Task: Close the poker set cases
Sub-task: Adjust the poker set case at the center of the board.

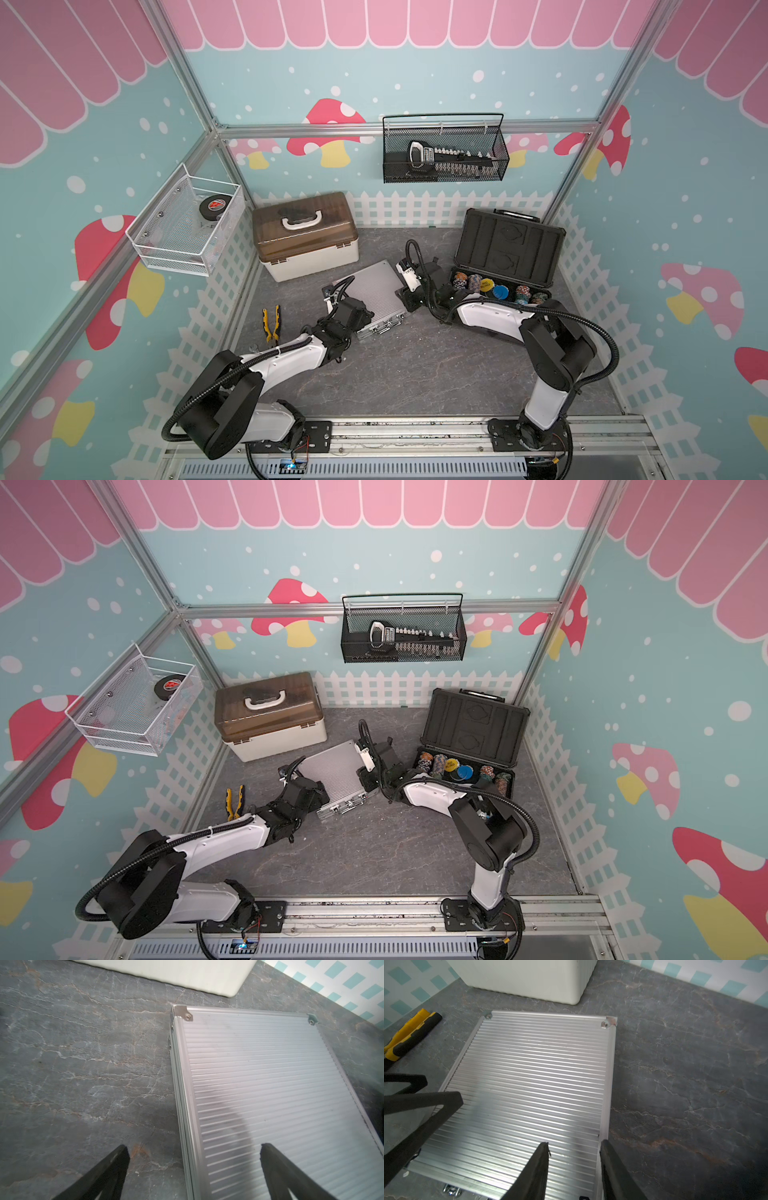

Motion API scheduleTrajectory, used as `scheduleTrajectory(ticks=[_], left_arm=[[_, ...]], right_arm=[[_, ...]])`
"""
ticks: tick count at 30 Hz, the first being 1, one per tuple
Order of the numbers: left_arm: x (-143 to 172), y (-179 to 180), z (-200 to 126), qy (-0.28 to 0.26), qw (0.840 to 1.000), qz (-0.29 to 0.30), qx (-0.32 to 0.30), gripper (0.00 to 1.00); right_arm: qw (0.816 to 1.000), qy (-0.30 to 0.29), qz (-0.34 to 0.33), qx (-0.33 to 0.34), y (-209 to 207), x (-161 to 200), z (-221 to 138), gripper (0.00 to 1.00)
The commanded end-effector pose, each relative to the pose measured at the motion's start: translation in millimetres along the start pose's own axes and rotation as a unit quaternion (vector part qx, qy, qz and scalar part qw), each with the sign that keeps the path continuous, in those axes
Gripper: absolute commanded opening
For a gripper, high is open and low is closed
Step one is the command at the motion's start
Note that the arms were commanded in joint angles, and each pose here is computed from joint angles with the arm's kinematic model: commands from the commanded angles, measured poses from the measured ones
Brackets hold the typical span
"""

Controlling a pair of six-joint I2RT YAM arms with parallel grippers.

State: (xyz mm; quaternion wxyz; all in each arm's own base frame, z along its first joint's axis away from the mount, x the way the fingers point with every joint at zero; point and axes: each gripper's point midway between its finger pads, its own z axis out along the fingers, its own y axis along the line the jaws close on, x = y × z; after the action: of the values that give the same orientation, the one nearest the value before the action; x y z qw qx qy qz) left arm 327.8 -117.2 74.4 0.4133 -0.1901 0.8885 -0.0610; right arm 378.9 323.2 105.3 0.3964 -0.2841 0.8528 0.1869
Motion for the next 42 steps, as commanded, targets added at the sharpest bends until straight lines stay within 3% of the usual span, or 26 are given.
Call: scheduleTrajectory(ticks=[1,6,11,29,42], left_arm=[[-14.9,-18.3,5.6,-0.008,0.999,-0.03,0.028,1.0],[-16.0,-27.8,18.3,-0.002,0.999,-0.031,0.037,1.0],[-15.5,-38.5,30.3,0.003,0.999,-0.019,0.044,1.0],[-39.8,-76.5,77.0,0.012,0.997,0.042,0.068,0.99],[-52.9,-75.7,54.9,-0.01,0.995,0.08,0.06,0.99]], right_arm=[[1.0,0.031,0.005,-0.001,-4.8,13.6,6.3,0.46],[0.999,0.052,0.014,-0.01,-5.6,32.1,9.6,0.6],[0.997,0.065,0.015,-0.043,4.2,50.5,9.9,0.67],[0.988,0.078,0.049,-0.121,33.0,84.7,-3.1,0.67],[0.997,0.061,0.0,-0.049,11.0,69.0,-28.5,0.68]])
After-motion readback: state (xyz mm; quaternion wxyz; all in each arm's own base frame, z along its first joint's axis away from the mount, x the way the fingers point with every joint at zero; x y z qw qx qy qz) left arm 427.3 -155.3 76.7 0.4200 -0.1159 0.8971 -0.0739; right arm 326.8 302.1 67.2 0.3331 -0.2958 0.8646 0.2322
